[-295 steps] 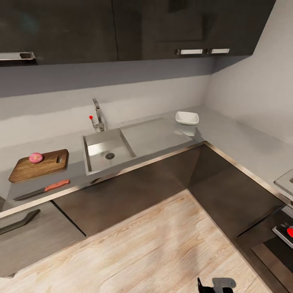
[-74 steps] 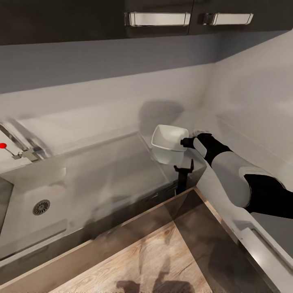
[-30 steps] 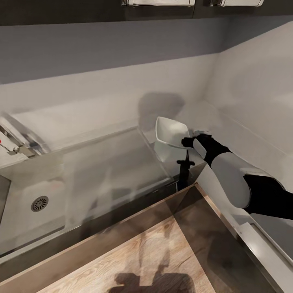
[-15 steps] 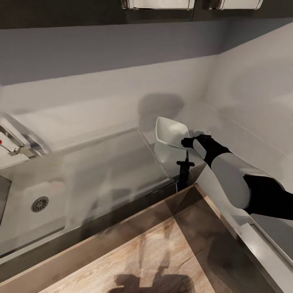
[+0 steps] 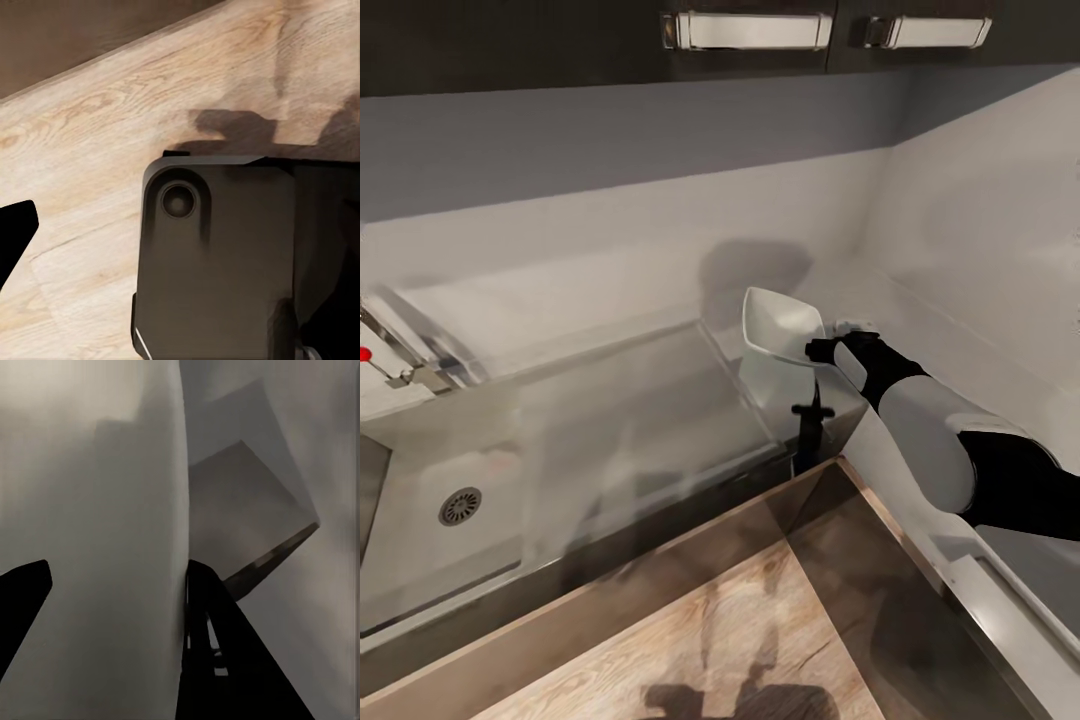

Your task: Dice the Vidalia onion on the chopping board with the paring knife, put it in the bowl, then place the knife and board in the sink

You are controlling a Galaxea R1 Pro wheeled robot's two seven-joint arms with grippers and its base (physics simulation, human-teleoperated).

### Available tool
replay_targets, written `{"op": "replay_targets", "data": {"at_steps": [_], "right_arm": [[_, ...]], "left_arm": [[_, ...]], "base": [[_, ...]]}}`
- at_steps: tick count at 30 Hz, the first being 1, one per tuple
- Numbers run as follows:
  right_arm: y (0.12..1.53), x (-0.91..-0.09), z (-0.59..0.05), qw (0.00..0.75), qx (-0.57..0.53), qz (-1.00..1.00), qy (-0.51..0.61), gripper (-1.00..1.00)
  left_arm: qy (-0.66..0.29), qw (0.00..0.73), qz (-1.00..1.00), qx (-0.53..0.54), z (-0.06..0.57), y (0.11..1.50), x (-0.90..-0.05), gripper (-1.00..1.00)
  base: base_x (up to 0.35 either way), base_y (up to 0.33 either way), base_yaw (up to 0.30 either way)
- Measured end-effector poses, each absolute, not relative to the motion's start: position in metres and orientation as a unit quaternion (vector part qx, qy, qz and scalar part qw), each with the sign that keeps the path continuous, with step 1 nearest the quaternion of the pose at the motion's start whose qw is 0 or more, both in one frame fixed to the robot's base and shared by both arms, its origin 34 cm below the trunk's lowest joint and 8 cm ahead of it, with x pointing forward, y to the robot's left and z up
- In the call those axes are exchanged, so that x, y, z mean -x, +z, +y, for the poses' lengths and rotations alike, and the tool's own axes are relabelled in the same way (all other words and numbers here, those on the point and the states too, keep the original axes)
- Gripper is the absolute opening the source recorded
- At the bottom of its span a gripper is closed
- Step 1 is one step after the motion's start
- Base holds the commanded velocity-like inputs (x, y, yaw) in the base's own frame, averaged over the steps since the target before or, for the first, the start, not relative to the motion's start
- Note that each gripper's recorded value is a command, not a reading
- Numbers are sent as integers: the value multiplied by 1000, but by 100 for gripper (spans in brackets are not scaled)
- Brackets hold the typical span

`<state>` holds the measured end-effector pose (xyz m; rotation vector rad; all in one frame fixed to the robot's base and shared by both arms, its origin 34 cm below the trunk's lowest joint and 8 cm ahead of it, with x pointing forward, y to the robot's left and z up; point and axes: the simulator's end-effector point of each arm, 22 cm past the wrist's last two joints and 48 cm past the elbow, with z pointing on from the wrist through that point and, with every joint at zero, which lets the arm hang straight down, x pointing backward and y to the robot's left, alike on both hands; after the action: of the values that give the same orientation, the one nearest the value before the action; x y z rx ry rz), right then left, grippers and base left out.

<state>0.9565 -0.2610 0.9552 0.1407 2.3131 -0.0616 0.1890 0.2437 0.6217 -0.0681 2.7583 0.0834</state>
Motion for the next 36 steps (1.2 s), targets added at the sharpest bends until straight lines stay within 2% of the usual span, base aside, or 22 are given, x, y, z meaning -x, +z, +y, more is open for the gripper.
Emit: {"op": "replay_targets", "data": {"at_steps": [6, 21, 30, 36], "right_arm": [[963, -957, -262, 404, -56, 913, -27, -100], [983, -960, -258, 418, -53, 906, -25, -100], [988, -963, -255, 427, -52, 902, -27, -100], [987, -962, -254, 426, -52, 903, -26, -100]], "left_arm": [[30, 194, 980, 24, 244, 622, -193, 100], [29, 204, 978, 25, 244, 624, -201, 100], [29, 204, 978, 25, 244, 624, -201, 100], [30, 204, 978, 25, 244, 624, -201, 100]], "base": [[-189, 0, 0], [-329, 7, 0], [-300, 162, 2], [-278, 196, 222]]}}
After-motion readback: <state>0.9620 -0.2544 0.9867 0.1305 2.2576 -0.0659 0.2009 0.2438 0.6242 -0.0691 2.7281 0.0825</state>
